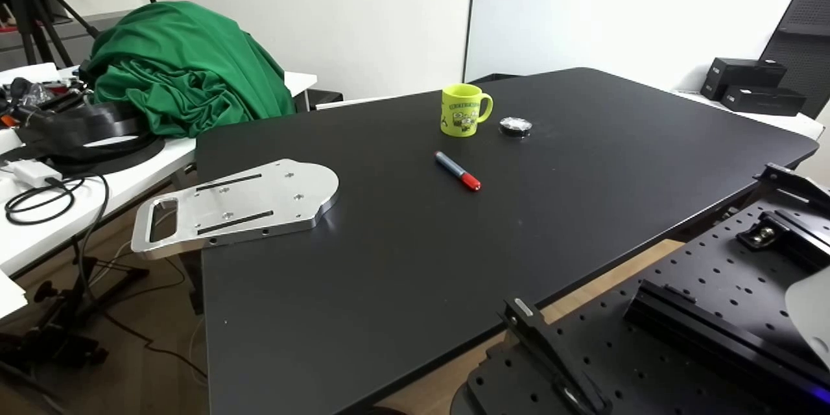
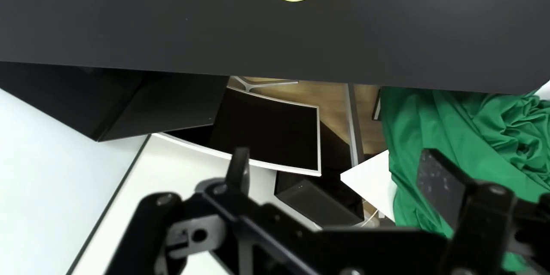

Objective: Place the red marker inside the yellow mug, take the marker out of the mug then place it back inside the mug

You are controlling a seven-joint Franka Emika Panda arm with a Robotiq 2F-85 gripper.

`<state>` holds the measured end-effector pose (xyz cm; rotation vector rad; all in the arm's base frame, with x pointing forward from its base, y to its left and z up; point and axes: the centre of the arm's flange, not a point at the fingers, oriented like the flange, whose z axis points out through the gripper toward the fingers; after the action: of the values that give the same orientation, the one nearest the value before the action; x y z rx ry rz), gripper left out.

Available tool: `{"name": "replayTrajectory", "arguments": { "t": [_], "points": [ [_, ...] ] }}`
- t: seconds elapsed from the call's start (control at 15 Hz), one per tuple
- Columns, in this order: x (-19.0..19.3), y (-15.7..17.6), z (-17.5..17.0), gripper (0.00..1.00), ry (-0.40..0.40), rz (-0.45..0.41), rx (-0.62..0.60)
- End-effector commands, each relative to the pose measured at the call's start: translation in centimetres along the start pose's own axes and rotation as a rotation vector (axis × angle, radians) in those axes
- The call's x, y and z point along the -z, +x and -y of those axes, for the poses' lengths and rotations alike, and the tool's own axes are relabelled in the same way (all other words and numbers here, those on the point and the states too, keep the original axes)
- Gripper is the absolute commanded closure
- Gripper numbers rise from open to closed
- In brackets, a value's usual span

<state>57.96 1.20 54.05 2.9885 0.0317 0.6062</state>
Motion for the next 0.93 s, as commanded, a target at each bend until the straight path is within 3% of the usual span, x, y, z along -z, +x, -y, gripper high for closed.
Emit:
{"name": "replayTrajectory", "arguments": {
  "t": [0.0,0.4,0.87],
  "points": [
    [-5.2,4.5,2.9,0.00,0.036,0.080,-0.024],
    [-13.3,3.6,7.6,0.00,0.060,0.238,0.062],
    [-17.6,-3.4,12.0,0.00,0.055,0.392,0.163]
  ]
}}
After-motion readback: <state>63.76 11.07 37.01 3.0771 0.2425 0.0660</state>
